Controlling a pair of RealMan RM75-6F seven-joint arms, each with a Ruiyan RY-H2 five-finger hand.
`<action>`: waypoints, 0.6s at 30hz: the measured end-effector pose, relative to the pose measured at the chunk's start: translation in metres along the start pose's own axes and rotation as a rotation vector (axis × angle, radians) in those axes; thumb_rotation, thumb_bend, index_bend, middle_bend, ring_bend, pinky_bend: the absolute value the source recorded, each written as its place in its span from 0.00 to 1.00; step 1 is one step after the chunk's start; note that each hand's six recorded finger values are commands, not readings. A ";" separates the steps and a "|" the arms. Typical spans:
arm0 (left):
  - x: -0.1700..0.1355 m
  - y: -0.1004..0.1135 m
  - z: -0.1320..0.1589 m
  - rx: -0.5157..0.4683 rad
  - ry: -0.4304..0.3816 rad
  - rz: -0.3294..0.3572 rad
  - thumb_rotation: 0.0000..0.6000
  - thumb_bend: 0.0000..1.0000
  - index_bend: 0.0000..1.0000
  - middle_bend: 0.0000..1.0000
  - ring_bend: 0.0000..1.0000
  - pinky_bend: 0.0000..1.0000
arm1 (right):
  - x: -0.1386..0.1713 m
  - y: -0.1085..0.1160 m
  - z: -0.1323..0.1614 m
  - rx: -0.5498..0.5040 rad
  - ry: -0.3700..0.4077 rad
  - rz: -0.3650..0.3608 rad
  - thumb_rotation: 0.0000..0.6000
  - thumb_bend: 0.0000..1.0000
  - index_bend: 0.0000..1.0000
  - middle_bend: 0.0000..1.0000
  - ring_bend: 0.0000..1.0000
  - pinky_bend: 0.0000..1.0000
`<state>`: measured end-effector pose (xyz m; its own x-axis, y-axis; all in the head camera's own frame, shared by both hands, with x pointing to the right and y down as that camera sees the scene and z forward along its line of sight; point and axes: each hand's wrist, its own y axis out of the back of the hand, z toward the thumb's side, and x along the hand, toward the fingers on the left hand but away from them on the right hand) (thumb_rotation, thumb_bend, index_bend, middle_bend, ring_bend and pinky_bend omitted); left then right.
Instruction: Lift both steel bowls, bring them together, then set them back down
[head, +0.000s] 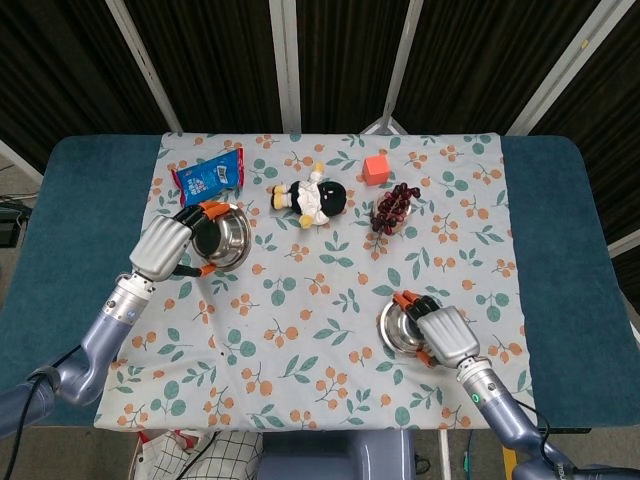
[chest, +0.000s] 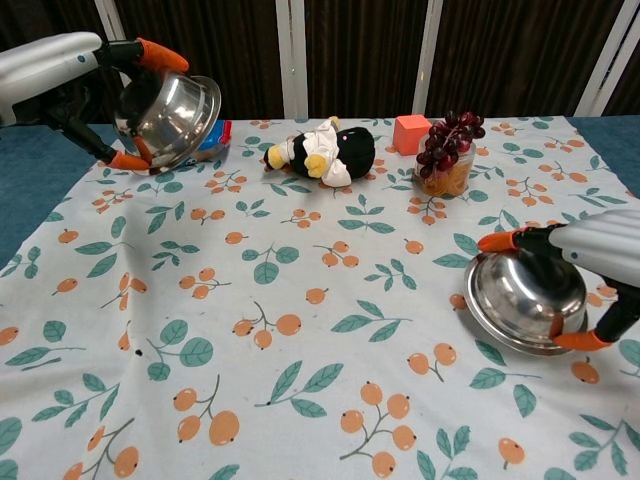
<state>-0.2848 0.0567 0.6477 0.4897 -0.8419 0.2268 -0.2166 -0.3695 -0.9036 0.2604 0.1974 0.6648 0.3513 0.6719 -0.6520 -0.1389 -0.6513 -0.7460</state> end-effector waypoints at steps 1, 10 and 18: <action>0.000 0.000 0.001 -0.004 -0.003 0.003 1.00 0.42 0.56 0.62 0.51 0.71 | 0.000 0.003 0.000 -0.013 0.001 -0.010 1.00 0.33 0.94 0.82 0.87 1.00; 0.001 0.002 0.015 -0.121 -0.055 0.049 1.00 0.42 0.57 0.62 0.51 0.71 | 0.000 0.035 -0.003 -0.184 0.014 -0.089 1.00 0.33 0.95 0.83 0.89 1.00; 0.002 0.007 0.038 -0.358 -0.148 0.098 1.00 0.42 0.56 0.62 0.51 0.71 | -0.003 0.066 -0.010 -0.528 0.041 -0.171 1.00 0.33 0.95 0.83 0.89 1.00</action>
<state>-0.2530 0.0674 0.6283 0.5630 -0.8237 0.0670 -0.5360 -0.4257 -0.7290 0.2597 0.1486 0.6187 0.3651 0.7764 -0.5138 0.4028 -0.6293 -0.6646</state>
